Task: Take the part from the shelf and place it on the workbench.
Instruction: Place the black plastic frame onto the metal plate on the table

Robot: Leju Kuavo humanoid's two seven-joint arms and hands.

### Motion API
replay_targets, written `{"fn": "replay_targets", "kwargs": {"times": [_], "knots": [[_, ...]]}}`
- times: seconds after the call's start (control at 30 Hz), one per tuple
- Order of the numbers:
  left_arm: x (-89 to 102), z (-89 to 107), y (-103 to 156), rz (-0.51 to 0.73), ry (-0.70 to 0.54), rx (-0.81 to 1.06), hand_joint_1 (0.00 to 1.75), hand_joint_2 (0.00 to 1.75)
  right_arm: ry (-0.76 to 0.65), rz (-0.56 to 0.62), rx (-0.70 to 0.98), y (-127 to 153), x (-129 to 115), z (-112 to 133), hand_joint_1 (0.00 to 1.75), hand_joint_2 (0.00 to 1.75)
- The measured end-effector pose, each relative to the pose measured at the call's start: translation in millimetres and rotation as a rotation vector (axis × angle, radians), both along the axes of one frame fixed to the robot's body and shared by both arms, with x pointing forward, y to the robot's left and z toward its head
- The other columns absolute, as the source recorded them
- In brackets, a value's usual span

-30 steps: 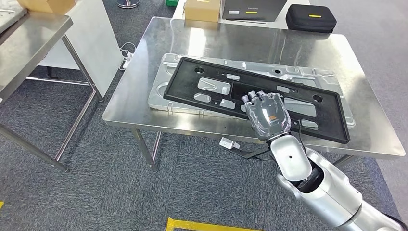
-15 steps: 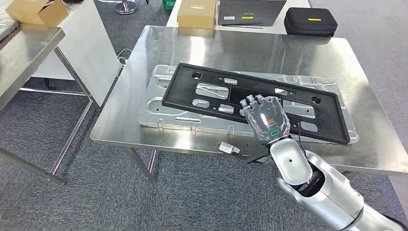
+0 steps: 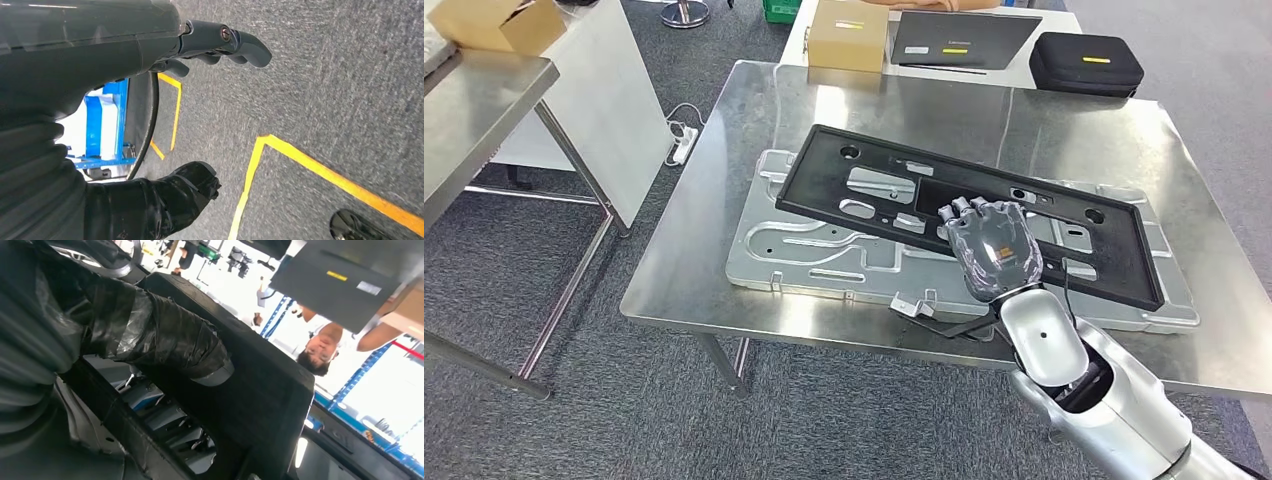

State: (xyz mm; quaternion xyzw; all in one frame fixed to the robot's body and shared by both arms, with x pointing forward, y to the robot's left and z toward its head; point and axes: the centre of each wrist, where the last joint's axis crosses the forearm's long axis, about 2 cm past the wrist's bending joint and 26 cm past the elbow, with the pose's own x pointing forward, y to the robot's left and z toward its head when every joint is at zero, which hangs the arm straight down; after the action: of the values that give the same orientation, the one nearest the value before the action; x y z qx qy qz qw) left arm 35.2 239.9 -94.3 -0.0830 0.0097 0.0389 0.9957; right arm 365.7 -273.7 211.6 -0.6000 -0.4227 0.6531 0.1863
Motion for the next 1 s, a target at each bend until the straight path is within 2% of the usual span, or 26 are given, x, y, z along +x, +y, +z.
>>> {"fn": "replay_targets", "kwargs": {"times": [0.37, 0.57, 1.0], "knots": [[-0.3, 0.2, -2.0, -0.002, 0.017, -0.003, 0.00, 1.75, -0.009, -0.046, 0.025, -11.0, -2.8, -2.0, 1.75, 1.75], [-2.1, 0.1, -1.8, 0.009, 0.037, -0.003, 0.00, 1.75, 0.019, -0.061, 0.034, -10.3, -11.6, -18.2, 1.75, 1.75], [1.5, 3.0, -1.5, 0.054, 0.017, 0.011, 0.00, 1.75, 0.091, -0.049, 0.043, -4.7, -12.0, -40.6, 1.75, 1.75]]}}
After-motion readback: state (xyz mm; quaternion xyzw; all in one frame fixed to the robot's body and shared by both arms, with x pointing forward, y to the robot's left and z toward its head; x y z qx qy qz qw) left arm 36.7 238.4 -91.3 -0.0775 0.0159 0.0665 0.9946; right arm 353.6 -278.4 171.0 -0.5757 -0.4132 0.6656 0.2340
